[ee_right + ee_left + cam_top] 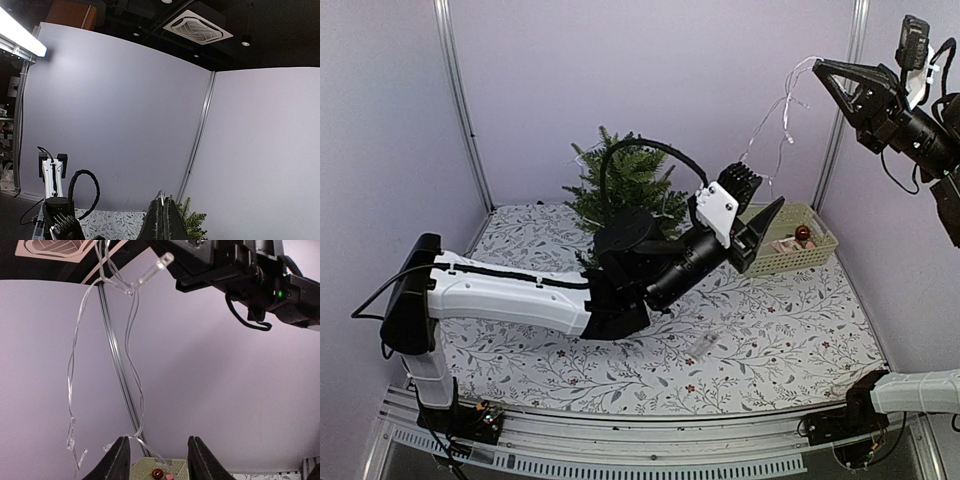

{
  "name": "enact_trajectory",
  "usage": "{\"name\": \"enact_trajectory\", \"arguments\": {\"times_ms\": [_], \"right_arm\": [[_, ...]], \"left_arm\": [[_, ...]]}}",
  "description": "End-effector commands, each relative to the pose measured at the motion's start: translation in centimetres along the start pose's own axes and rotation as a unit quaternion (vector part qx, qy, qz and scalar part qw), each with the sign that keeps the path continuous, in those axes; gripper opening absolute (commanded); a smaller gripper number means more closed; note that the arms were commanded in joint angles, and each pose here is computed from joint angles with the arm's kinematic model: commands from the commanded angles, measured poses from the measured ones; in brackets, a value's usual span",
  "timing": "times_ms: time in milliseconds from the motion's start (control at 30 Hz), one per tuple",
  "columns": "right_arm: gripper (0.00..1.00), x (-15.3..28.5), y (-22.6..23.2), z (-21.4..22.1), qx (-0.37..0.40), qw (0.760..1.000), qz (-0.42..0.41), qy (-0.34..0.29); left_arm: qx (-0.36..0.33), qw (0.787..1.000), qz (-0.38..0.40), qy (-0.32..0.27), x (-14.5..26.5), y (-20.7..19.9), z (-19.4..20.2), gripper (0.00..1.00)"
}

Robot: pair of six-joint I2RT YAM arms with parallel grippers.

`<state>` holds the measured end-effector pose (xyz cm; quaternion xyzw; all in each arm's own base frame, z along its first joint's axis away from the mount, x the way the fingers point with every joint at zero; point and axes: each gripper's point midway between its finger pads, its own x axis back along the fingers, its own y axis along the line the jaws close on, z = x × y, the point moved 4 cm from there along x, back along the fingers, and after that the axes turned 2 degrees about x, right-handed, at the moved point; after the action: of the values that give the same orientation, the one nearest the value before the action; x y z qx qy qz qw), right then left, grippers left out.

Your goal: Decorate the small christmas tree

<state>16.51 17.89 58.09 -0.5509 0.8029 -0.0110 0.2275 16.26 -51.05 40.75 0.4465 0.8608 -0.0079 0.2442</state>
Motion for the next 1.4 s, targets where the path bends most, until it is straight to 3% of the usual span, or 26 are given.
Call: {"name": "enact_trajectory", "arguments": {"times_ms": [0,633,933,1100,1367], "right_arm": [[0.00,-0.1,0.3,0.2,-0.001,1.000,-0.007,-0.001],[0.00,-0.2,0.7,0.5,-0.004,1.000,-0.018,0.000],[0.00,-0.2,0.8,0.5,-0.004,1.000,-0.020,-0.001],[0.00,-0.2,0.8,0.6,-0.005,1.000,-0.020,0.000],[0.00,-0.1,0.8,0.8,-0.003,1.000,-0.017,0.002]], "left_arm": [[0.000,0.999,-0.012,-0.032,-0.3,0.9,-3.8,0.41],[-0.026,0.997,-0.007,-0.071,-2.7,1.1,-8.2,0.27],[-0.033,0.997,-0.001,-0.068,-3.5,0.8,-7.9,0.28],[-0.032,0.998,0.000,-0.059,-3.9,0.6,-6.9,0.35],[-0.039,0.996,0.002,-0.079,-3.0,0.7,-8.7,0.08]]}}
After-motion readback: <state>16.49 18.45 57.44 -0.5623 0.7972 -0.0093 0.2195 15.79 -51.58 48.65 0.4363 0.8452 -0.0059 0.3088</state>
